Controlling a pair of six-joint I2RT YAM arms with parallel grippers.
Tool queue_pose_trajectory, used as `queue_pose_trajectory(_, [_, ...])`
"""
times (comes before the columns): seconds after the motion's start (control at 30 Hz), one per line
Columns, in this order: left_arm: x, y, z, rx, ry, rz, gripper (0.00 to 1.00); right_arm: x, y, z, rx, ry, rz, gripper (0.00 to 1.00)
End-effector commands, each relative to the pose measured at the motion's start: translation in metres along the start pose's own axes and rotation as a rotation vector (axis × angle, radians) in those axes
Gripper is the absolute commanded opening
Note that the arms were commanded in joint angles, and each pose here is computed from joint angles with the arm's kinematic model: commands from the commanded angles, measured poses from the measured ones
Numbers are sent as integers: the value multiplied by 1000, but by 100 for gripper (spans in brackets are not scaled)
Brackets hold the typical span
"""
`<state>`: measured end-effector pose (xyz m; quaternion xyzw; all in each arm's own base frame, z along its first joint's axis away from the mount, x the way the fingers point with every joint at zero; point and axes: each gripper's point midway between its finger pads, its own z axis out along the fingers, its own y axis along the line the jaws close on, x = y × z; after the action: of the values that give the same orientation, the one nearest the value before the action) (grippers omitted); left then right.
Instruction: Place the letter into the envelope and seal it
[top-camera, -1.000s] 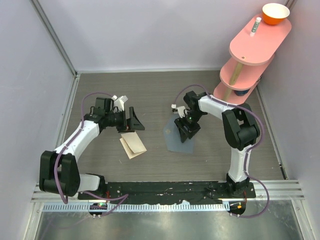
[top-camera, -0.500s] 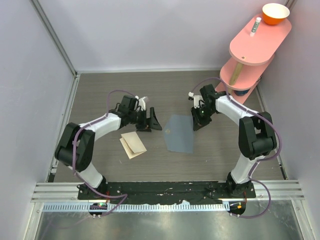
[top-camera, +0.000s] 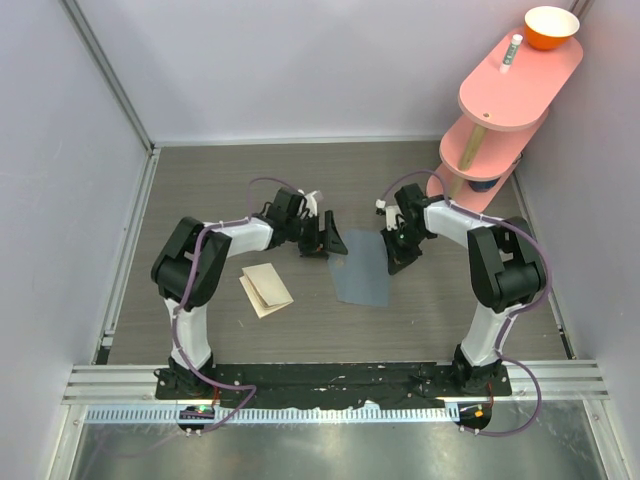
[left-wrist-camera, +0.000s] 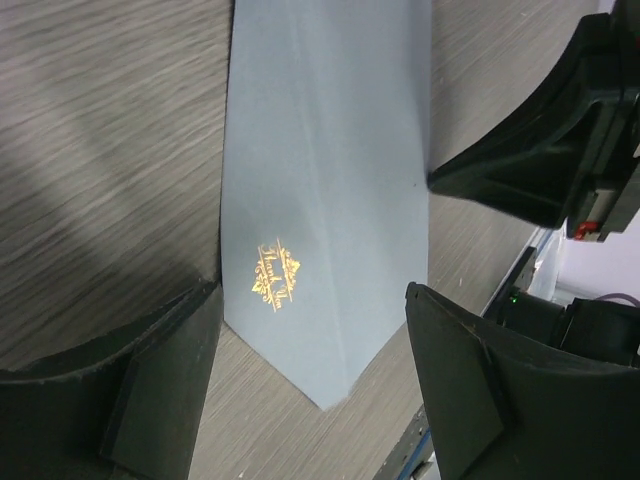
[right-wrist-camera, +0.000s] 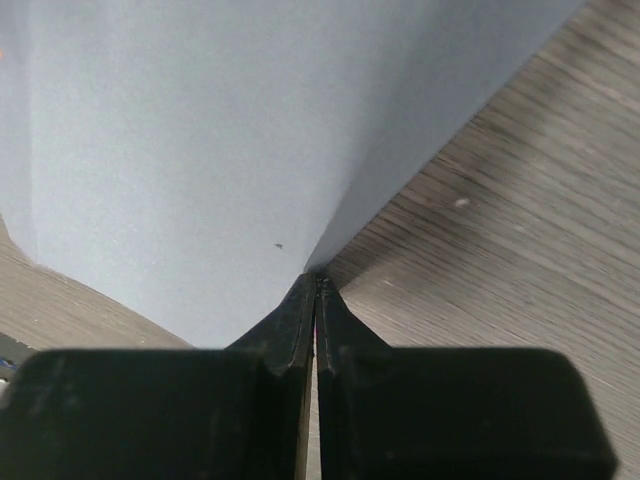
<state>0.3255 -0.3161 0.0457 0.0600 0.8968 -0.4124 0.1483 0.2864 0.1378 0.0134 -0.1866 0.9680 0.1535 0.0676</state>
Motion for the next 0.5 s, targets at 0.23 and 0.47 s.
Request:
queue_pose_trajectory(0.23, [20, 4, 34, 53, 62, -58, 76, -12, 28, 47, -98, -1, -2, 7])
queue_pose_trajectory(0.47, [19, -5, 30, 101, 37, -36, 54, -20, 37, 50, -134, -9, -10, 7])
